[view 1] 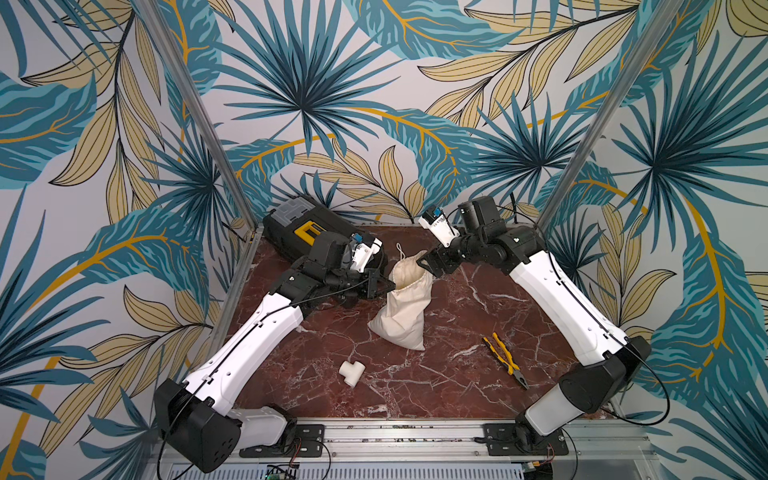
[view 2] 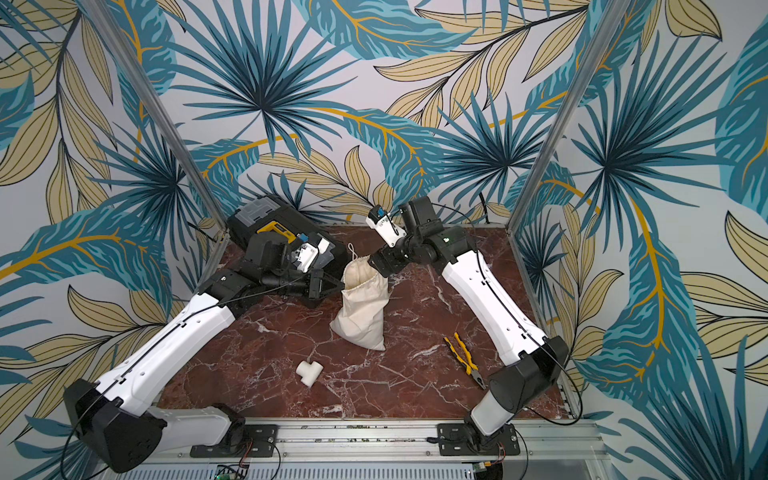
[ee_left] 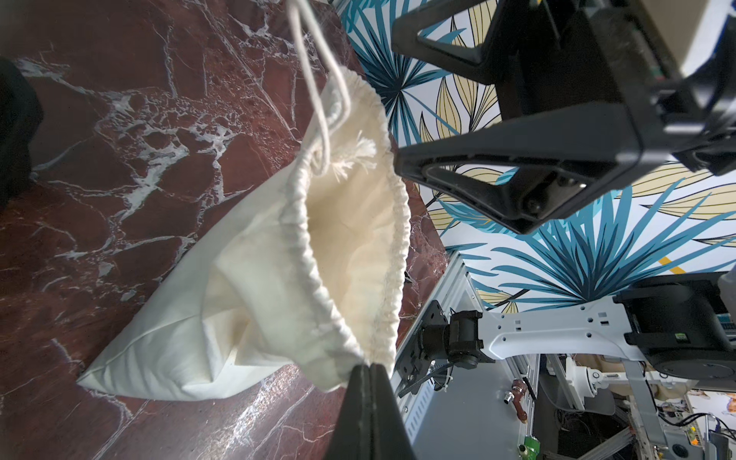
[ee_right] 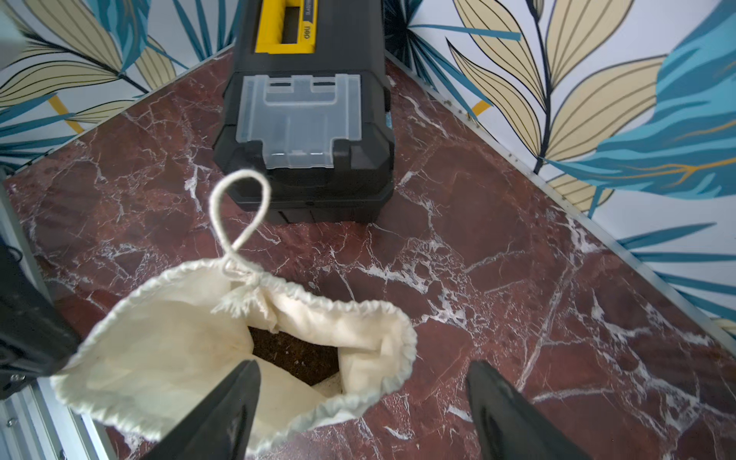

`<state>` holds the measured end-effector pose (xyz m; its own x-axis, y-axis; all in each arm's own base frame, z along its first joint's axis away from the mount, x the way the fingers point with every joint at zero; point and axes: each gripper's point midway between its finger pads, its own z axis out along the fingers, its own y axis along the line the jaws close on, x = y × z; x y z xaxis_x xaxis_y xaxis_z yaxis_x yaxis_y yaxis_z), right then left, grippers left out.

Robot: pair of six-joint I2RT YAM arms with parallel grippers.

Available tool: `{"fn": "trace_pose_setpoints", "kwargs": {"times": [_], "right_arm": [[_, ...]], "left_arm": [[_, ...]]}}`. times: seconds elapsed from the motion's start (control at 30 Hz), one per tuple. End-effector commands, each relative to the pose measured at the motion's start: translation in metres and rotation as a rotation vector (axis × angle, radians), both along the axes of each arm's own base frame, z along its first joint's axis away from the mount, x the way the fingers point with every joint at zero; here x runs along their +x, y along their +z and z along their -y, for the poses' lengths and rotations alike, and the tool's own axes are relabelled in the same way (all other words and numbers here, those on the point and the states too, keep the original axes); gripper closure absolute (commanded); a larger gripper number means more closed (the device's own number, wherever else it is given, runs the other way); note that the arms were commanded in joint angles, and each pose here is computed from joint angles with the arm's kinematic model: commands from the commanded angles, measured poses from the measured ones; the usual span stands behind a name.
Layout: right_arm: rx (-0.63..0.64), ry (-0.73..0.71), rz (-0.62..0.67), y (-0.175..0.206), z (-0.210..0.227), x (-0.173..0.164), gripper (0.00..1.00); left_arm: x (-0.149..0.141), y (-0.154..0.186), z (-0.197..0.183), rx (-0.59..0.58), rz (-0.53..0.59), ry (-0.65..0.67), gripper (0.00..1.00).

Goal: Close the soil bag
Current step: Adjust the soil bag at the center of the board.

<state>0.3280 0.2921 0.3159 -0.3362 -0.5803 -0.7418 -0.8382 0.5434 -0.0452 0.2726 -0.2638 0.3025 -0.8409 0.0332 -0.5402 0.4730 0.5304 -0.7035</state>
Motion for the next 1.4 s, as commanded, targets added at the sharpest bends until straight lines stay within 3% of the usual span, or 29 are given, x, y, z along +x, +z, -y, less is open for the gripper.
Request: {"fn": "trace_pose_setpoints", "kwargs": {"times": [0.0,0.2,0.33,0.83,1.07,1.23,1.37], "right_arm": [[0.015,0.172,0.016,-0.004,-0.016,-0.013,0.14],[-0.007,0.306,0.131,-0.008,-0.022,-0.018,0.15],[-0.007,0.38,0.118,-0.015,-0.029,-0.022,0.15],[-0.041,0.446,0.228,-0.014,-0.047,-0.003,0.18],[-0.049,0.5,0.182,-0.03,-0.05,-0.01,0.36],[-0.054,0.527,0.163,-0.037,-0.049,-0.016,0.42],[-0.059,0.52,0.161,-0.039,-0.046,-0.017,0.63]], "left_arm": [[-0.014,0.015,-0.002,-0.002,0.036,-0.047,1.0],[-0.02,0.012,-0.002,0.005,0.024,-0.072,1.0],[-0.023,0.01,-0.004,0.021,0.022,-0.082,1.0],[-0.028,0.003,-0.006,0.046,0.01,-0.106,1.0],[-0.025,0.002,-0.006,0.053,0.009,-0.098,1.0],[-0.022,0.001,-0.005,0.057,0.005,-0.093,1.0],[-0.019,0.001,-0.005,0.063,0.009,-0.086,1.0]]}}
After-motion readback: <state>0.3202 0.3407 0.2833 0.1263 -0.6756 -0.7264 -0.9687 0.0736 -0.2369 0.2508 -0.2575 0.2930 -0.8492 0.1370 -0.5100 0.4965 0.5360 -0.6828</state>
